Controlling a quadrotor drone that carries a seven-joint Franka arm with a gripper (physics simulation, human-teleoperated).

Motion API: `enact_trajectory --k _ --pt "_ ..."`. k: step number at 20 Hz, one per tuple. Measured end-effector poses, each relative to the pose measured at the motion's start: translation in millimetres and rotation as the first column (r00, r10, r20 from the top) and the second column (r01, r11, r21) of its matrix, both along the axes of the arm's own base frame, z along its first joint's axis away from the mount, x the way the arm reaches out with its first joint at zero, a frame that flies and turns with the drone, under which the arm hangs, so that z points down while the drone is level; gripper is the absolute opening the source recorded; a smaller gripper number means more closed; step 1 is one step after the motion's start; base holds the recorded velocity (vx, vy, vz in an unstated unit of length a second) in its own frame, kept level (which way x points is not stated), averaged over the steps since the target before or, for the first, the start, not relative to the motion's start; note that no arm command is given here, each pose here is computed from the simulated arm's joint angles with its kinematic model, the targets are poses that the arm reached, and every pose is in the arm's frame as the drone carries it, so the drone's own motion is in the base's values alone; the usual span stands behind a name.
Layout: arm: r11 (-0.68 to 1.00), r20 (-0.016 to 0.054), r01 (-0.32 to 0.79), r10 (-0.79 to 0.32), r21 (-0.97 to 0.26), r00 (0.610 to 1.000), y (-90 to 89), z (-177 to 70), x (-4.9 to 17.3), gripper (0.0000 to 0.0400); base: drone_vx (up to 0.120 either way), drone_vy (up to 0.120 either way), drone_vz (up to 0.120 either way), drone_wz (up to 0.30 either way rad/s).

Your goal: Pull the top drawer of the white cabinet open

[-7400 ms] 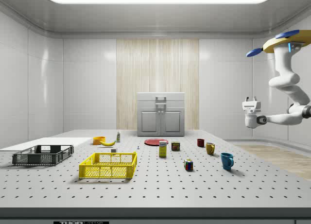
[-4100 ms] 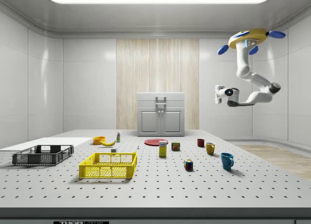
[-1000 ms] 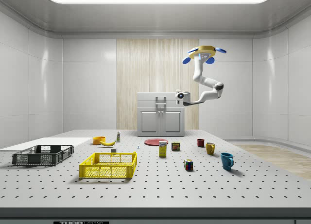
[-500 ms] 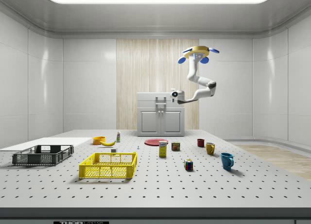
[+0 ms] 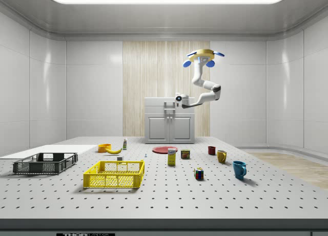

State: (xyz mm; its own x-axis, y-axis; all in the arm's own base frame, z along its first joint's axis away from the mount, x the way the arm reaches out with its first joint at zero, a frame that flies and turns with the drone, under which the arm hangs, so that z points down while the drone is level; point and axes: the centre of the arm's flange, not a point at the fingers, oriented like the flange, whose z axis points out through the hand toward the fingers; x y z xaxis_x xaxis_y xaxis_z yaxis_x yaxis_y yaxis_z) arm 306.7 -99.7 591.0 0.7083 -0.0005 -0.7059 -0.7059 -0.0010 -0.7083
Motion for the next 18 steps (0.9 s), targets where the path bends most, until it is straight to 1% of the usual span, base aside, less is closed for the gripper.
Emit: enact_trajectory --k 5,6,14,18 --pt "1.000 0.0000 0.000 0.000 0.000 1.000 0.0 0.0 0.0 0.0305 0.120 -0.120 0.000 0.000" --pt "1.000 0.0000 0.000 0.000 0.000 1.000 0.0 0.0 0.0 0.0305 0.080 0.000 0.000 0.000" --pt "1.000 -0.0001 0.000 0.000 0.000 1.000 0.7 0.0 0.0 0.0305 0.000 0.000 0.000 0.000" --pt "1.000 0.0000 0.000 0.000 0.000 1.000 11.3 0.0 0.0 0.0305 0.000 0.000 0.000 0.000"
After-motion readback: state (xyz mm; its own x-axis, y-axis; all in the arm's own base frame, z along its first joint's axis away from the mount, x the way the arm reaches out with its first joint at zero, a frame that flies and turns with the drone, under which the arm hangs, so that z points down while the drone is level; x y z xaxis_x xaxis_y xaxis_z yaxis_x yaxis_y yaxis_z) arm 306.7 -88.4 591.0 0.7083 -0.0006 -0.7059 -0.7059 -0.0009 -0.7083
